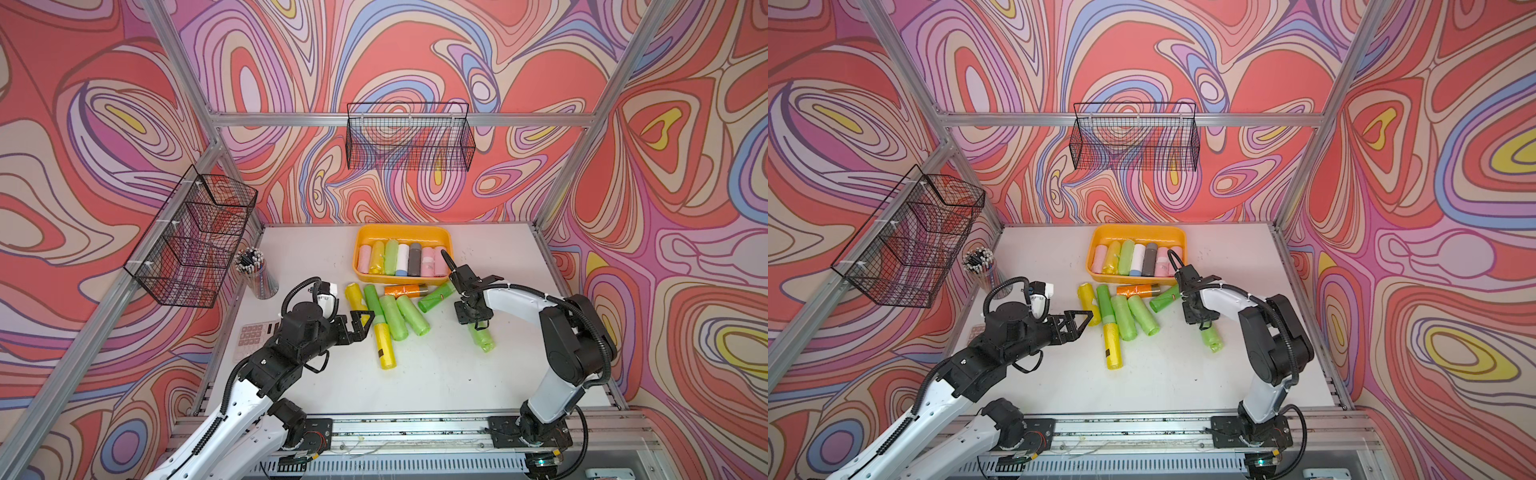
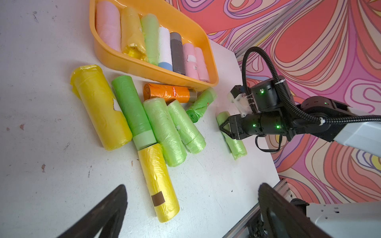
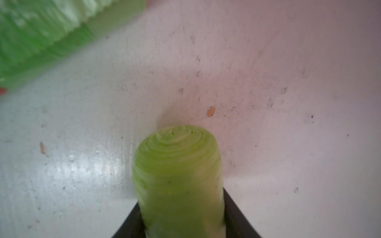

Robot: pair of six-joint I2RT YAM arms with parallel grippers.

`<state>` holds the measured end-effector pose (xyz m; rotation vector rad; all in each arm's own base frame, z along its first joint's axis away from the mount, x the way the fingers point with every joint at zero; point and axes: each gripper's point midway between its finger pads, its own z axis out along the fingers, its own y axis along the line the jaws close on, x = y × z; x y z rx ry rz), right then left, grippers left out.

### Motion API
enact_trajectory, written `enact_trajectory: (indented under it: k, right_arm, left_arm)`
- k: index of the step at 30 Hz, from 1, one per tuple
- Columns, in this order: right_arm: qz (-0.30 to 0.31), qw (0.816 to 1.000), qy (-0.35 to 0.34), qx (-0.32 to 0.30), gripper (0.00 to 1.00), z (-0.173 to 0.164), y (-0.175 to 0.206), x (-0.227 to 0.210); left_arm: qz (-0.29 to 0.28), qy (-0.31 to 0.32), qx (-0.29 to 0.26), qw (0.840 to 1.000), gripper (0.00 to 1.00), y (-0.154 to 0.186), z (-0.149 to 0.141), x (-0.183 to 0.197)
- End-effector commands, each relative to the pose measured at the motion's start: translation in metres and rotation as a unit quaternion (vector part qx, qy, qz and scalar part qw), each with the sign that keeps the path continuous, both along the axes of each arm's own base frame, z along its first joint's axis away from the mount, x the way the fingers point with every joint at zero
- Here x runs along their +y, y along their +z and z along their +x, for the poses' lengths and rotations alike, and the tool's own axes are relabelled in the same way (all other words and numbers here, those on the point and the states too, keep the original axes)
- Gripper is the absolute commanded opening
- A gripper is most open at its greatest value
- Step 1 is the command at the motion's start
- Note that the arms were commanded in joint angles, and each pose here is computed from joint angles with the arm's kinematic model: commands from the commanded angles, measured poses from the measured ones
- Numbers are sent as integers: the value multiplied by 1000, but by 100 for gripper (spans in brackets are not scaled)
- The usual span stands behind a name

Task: Put the roll of trash bags into the storage box
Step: Pick up the roll of trash bags from the center of the board.

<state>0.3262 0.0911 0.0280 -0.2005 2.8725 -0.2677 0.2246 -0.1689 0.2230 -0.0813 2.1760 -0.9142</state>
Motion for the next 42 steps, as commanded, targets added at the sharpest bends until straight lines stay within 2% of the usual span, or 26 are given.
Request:
enact_trajectory:
  k: [1, 6, 11, 21, 30, 42]
  right_arm:
    - [20, 1000, -5, 4, 32, -6, 0, 3]
    - [54, 998, -12, -11, 24, -7, 10, 12]
    - [125, 991, -12, -40, 21, -5, 30, 32]
    - [134, 988, -19, -78, 16, 0, 56, 30]
    - [189, 977, -15, -102, 10, 5, 79, 46]
    - [256, 957, -1, -137, 9, 5, 117, 64]
  left_arm:
    - [-11, -2, -5, 1000, 100, 3, 3, -4]
    - [-5, 7, -8, 1000, 100, -1, 9, -3]
    - [8, 6, 3, 1000, 100, 0, 11, -4]
    - [4, 14, 14, 1000, 100, -7, 8, -2]
    - [7, 10, 15, 1000, 100, -5, 9, -3]
    - [2, 4, 26, 1000, 100, -7, 11, -8]
